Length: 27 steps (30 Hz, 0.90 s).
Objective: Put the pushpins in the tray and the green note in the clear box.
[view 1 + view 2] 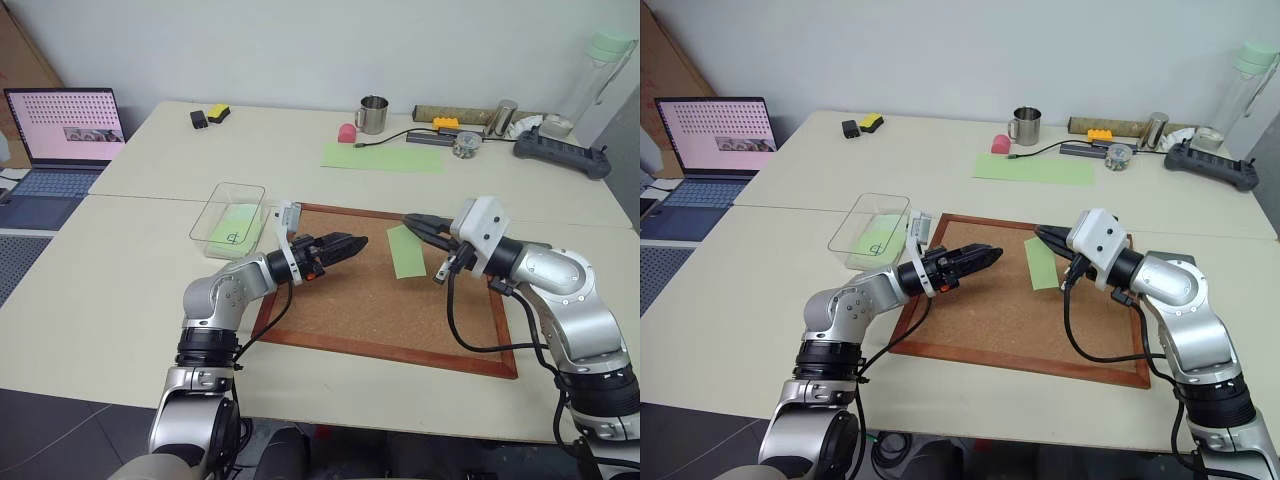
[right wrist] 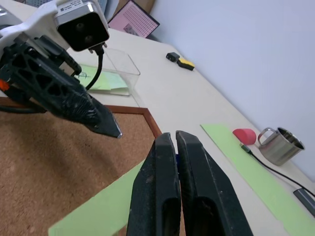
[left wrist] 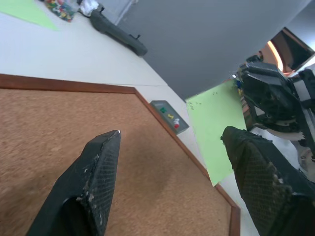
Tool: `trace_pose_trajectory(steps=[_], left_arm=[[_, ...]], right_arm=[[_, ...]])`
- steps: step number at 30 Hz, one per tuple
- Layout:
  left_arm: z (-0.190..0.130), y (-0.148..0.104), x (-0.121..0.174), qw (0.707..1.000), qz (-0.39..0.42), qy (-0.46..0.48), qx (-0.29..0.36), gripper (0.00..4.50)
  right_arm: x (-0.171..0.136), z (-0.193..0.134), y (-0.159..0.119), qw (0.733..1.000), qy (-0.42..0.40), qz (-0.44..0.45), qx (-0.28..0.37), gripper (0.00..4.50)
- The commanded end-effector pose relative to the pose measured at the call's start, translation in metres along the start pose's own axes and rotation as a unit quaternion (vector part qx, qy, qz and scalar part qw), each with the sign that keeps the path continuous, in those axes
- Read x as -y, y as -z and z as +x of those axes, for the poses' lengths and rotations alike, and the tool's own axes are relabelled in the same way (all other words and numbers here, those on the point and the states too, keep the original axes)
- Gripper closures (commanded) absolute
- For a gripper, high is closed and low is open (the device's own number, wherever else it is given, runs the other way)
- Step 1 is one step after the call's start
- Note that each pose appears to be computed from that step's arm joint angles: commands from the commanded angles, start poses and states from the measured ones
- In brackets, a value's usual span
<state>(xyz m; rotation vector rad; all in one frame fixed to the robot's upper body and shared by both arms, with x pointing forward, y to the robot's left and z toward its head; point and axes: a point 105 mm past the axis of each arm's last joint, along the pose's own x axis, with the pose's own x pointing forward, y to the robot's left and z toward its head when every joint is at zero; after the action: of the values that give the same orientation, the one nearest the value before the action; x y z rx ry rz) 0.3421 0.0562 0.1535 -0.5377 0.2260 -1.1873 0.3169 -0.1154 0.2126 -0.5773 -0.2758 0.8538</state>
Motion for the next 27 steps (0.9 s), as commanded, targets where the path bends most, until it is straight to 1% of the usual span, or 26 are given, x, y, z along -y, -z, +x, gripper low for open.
trace_pose_trajectory(steps=[1,4,7,13,17,19,20,21,22,23,24,26,27], left_arm=[[0.010,-0.006,0.023,0.998,0.013,0.060,0.002,0.98],[0.017,-0.003,0.030,0.997,0.009,0.078,-0.002,0.98],[0.024,0.000,0.027,0.997,0.005,0.075,-0.004,0.98],[0.032,0.000,0.030,0.996,0.003,0.087,-0.006,0.98],[0.034,-0.007,0.030,0.996,0.000,0.087,0.011,0.98],[0.034,-0.009,0.028,0.996,0.004,0.083,0.014,1.35],[0.034,-0.009,0.029,0.996,0.003,0.086,0.014,1.41],[0.033,-0.009,0.031,0.996,0.000,0.091,0.014,1.71],[0.032,-0.009,0.032,0.995,-0.001,0.095,0.014,1.88],[0.032,-0.009,0.033,0.995,-0.001,0.097,0.013,2.14],[0.032,-0.009,0.032,0.995,-0.002,0.096,0.014,2.30],[0.031,-0.009,0.032,0.995,-0.002,0.094,0.014,2.77],[0.030,-0.009,0.032,0.995,-0.002,0.094,0.014,2.90]], right_arm=[[0.007,0.001,-0.020,0.999,0.013,-0.008,0.033,4.50],[0.003,0.006,-0.027,0.999,0.011,-0.001,0.046,4.50],[-0.004,0.011,-0.034,0.998,0.006,0.007,0.058,4.50],[-0.009,0.016,-0.039,0.998,0.005,0.014,0.066,4.50],[-0.010,0.017,-0.041,0.998,0.007,0.017,0.068,4.50],[-0.010,0.017,-0.040,0.998,0.008,0.018,0.067,4.50],[-0.009,0.017,-0.039,0.998,0.009,0.018,0.065,4.50],[-0.009,0.016,-0.038,0.998,0.010,0.018,0.064,4.50],[-0.009,0.016,-0.038,0.998,0.010,0.019,0.063,4.50],[-0.009,0.016,-0.037,0.998,0.010,0.019,0.062,4.50],[-0.009,0.015,-0.036,0.998,0.010,0.018,0.060,4.50],[-0.009,0.015,-0.034,0.998,0.011,0.017,0.057,4.50],[-0.008,0.015,-0.034,0.998,0.011,0.017,0.056,4.50]])
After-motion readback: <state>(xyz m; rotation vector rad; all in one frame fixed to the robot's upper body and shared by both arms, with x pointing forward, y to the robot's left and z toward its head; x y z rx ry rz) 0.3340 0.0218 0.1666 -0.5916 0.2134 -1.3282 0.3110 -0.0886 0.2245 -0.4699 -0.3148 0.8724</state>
